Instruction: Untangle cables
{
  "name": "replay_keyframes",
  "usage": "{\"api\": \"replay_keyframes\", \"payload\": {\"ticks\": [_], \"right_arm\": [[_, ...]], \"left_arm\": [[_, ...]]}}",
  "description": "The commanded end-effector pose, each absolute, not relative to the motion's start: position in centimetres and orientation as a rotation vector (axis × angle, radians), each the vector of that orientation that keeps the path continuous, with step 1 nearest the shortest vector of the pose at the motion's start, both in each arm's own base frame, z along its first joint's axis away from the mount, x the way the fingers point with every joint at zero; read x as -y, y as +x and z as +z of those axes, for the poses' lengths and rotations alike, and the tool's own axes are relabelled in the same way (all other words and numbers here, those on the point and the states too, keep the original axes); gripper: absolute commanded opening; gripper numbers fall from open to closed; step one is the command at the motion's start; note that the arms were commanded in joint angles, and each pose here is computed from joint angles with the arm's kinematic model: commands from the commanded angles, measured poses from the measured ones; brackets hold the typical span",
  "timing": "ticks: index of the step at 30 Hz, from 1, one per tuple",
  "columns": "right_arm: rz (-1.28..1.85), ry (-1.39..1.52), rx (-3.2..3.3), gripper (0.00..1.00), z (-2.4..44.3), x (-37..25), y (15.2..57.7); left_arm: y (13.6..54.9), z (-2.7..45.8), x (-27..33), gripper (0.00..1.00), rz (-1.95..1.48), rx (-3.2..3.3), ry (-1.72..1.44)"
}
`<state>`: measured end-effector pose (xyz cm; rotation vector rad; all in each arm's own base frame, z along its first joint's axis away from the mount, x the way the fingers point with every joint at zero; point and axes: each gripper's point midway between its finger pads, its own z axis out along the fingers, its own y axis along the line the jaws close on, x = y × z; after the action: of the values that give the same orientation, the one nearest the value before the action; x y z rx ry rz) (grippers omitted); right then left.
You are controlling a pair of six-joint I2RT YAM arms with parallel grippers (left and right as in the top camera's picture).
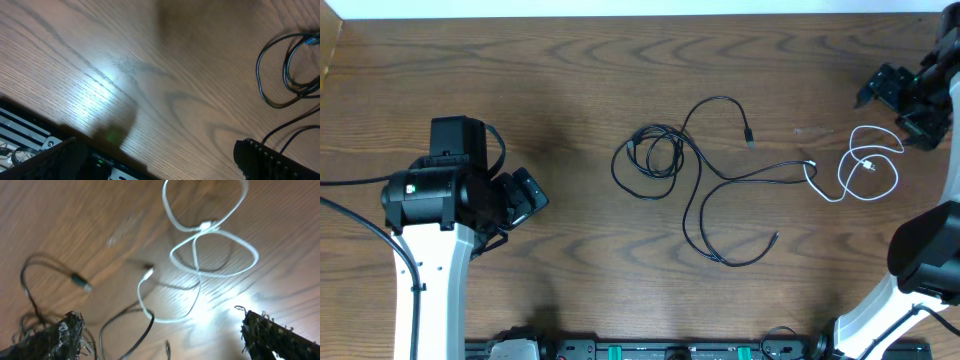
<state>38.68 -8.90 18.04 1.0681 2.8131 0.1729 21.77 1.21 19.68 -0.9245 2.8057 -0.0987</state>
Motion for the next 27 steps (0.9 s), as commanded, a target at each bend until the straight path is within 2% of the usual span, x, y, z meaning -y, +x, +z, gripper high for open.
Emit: {"api": "replay_keyframes", "payload": {"ticks": [1,13,27], "right_arm": [[0.179,1.017,-2.864,0.99,17.6,7.8,38.3],[0.214,0.975,-3.079,0.99,10.8,3.4,35.2],[0.063,1.419,-2.937,0.99,6.6,4.8,33.8]], "left_arm": [[21.7,19.6,-1.3,0.99,-0.094,-2.803,-0.942],[21.7,19.6,-1.3,0.99,-0.094,-2.803,-0.942],[21.7,19.6,-1.3,0.99,-0.094,-2.803,-0.942]]}}
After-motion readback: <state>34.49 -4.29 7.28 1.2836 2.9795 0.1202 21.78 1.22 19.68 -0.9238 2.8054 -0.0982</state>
